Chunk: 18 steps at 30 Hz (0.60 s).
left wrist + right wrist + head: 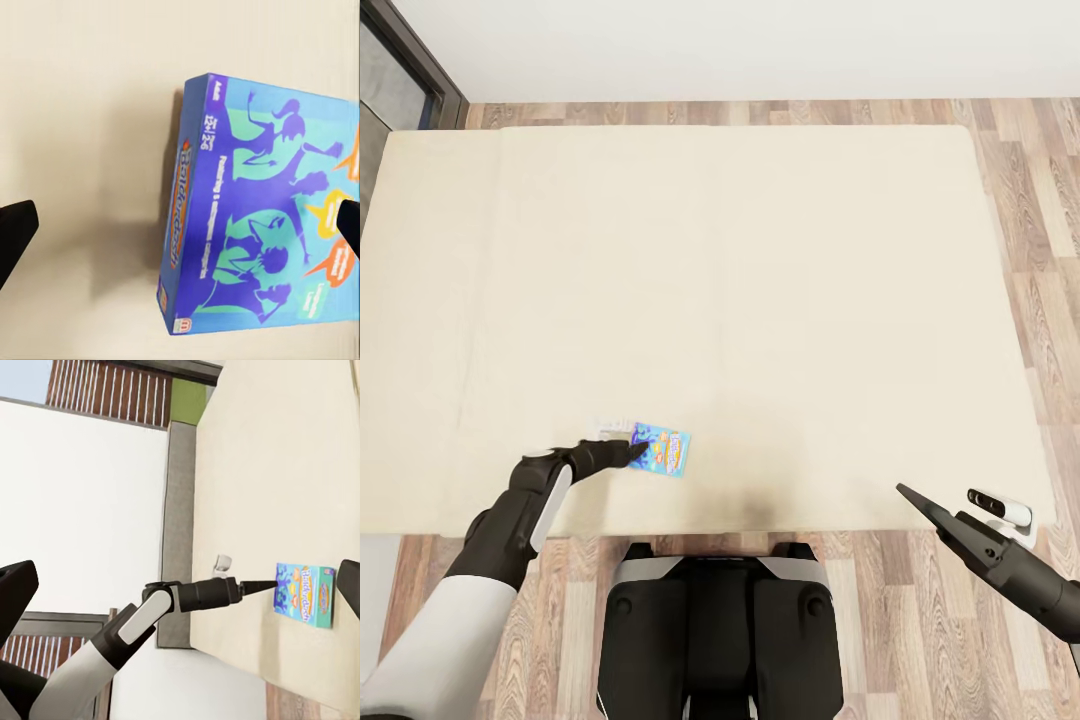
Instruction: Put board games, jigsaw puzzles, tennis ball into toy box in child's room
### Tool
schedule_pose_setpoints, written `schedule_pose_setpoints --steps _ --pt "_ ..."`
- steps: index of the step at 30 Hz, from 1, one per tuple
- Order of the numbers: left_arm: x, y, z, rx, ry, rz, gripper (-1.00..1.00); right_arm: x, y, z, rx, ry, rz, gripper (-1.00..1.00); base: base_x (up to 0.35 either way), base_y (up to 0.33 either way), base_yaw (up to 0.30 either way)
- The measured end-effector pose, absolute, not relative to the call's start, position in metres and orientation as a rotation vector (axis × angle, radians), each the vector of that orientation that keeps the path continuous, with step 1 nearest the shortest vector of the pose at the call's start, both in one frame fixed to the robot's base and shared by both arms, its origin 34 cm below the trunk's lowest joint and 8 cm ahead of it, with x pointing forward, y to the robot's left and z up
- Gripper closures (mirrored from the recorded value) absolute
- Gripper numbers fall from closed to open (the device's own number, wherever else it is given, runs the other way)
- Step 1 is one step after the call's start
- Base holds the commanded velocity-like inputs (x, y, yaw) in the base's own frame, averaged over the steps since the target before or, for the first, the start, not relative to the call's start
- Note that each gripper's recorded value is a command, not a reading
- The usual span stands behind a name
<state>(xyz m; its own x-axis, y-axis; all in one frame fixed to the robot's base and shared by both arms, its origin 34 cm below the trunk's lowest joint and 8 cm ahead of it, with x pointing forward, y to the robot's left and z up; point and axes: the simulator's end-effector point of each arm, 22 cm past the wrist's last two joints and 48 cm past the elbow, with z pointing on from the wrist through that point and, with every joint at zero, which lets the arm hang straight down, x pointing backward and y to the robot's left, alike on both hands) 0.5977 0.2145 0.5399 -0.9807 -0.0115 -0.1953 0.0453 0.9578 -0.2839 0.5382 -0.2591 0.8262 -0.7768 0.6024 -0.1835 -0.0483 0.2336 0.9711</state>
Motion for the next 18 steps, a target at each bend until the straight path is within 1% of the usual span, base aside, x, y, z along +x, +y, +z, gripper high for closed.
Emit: schedule_pose_setpoints --steps 18 --pt "0.599 0.195 0.541 0.019 2.896 -0.471 -1.0 0.538 -0.26 0.825 0.511 1.976 1.585 -1.0 0.0 0.0 0.0"
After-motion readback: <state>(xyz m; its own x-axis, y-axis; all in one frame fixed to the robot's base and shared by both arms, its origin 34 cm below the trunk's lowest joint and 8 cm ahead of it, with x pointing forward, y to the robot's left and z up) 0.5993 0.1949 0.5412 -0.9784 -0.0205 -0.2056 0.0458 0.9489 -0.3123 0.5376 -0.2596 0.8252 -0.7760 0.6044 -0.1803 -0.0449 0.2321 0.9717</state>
